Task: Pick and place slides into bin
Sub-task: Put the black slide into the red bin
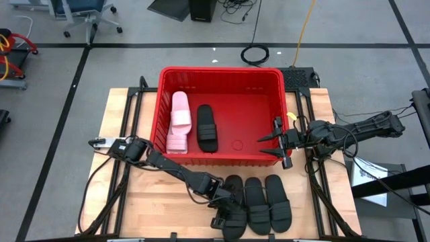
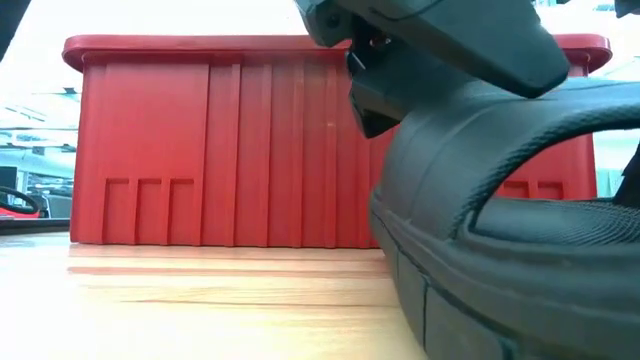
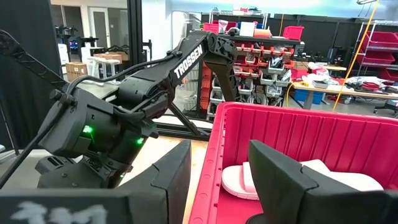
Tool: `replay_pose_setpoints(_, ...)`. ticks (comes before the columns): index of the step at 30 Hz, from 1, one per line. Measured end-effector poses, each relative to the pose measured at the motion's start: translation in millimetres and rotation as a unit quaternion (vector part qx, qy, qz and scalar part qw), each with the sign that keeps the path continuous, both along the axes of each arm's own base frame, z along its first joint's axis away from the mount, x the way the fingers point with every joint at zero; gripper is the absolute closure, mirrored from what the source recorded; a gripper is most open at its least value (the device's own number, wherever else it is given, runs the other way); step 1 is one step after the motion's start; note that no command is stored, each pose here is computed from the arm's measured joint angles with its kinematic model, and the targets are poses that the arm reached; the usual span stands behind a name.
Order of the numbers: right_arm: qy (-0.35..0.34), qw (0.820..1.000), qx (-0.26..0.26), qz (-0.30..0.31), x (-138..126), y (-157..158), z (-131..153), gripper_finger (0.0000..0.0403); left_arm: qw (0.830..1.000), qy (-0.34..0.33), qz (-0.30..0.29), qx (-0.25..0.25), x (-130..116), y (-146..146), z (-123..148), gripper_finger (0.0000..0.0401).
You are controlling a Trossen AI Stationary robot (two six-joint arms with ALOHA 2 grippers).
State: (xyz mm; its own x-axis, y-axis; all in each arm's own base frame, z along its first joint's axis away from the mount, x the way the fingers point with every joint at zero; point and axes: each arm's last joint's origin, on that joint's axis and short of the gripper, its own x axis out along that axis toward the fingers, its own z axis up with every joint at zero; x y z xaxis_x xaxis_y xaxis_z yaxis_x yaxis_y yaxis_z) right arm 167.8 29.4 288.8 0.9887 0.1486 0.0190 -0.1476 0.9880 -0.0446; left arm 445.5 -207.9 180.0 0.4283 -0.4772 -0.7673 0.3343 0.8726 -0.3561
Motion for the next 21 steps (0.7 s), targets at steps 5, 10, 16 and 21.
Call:
replay_pose_setpoints(5, 0.0, 1.0, 0.0, 0.0, 0.0, 0.0, 0.0, 0.0252, 1.0, -0.003, -0.001, 0.0, 0.1, 0.2, 1.1, 0.0336)
replay_pose_setpoints(10, 0.0, 1.0, 0.0, 0.0, 0.0, 0.0, 0.0, 0.0252, 1.0, -0.01, -0.011, 0.004, 0.3, 0.3, 2.1, 0.0392)
replay_pose_setpoints(16, 0.0, 1.0, 0.0, 0.0, 0.0, 0.0, 0.0, 0.0252, 1.0, -0.014, -0.017, 0.008, 0.3, 0.3, 2.1, 0.0387)
replay_pose_setpoints(21, 0.0, 1.0, 0.0, 0.0, 0.0, -0.1, 0.0, 0.0252, 1.0, -0.009, -0.019, 0.008, -1.1, 0.7, 3.6, 0.0395)
